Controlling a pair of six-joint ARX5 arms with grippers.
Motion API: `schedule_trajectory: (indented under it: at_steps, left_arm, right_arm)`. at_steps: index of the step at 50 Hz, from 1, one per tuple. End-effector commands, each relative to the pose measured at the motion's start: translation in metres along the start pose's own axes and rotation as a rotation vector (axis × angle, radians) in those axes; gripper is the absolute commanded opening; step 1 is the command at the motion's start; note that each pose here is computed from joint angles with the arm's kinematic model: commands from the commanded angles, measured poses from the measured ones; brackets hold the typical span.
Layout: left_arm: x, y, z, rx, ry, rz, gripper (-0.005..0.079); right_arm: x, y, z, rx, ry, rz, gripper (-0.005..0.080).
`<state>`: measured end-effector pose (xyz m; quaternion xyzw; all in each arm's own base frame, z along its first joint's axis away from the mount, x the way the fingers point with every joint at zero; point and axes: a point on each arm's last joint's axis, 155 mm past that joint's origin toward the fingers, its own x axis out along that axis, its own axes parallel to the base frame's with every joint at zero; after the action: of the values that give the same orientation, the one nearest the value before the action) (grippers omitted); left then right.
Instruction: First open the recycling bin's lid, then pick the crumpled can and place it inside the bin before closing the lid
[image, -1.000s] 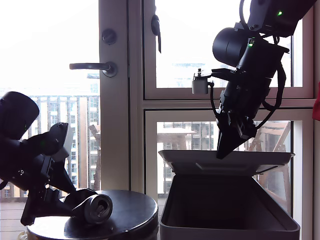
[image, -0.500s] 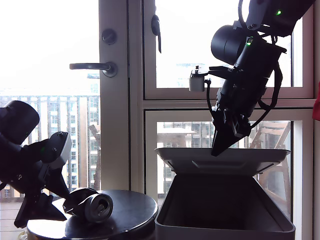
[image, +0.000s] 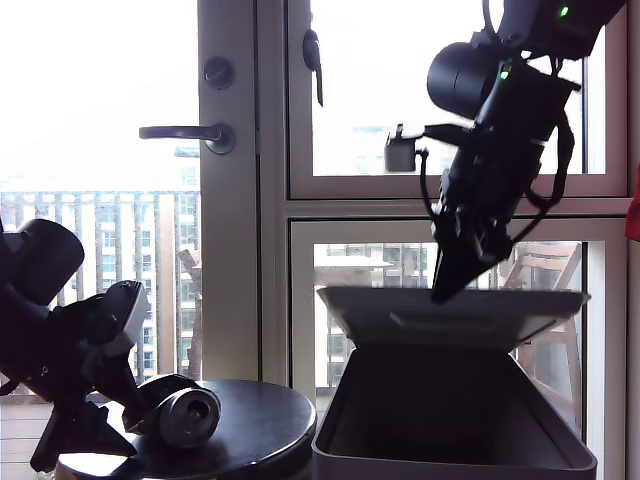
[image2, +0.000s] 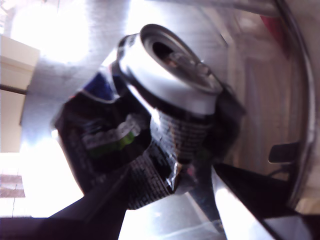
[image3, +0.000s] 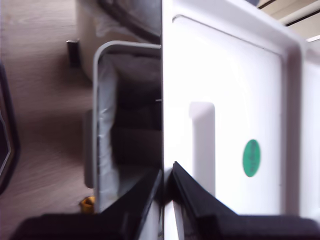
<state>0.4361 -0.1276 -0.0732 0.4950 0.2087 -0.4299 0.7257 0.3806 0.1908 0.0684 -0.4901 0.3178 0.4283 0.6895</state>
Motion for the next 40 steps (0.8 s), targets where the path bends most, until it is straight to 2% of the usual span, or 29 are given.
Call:
schedule_trajectory:
  at_steps: [1, 12, 31, 40]
  left_arm:
    - [0.006, -0.01, -0.003, 0.016, 0.001, -0.023, 0.0406]
    - [0.007, -0.004, 0.009, 0.029, -0.049, -0.022, 0.024]
    - [0.01, 0.0, 0.018, 0.045, -0.061, -0.017, -0.0022]
    - [0.01, -0.003, 0.02, 0.044, -0.061, -0.026, -0.0024]
  right_arm:
    - [-0.015, -0.008, 0.008, 0.0, -0.024, -0.033, -0.0013]
    - [-0.021, -0.013, 0.009, -0.001, -0.027, -0.054, -0.0013]
    - [-0.021, -0.014, 0.006, 0.0, -0.013, -0.06, -0.0013]
    - [-0.021, -0.015, 0.005, 0.0, -0.005, -0.066, -0.0013]
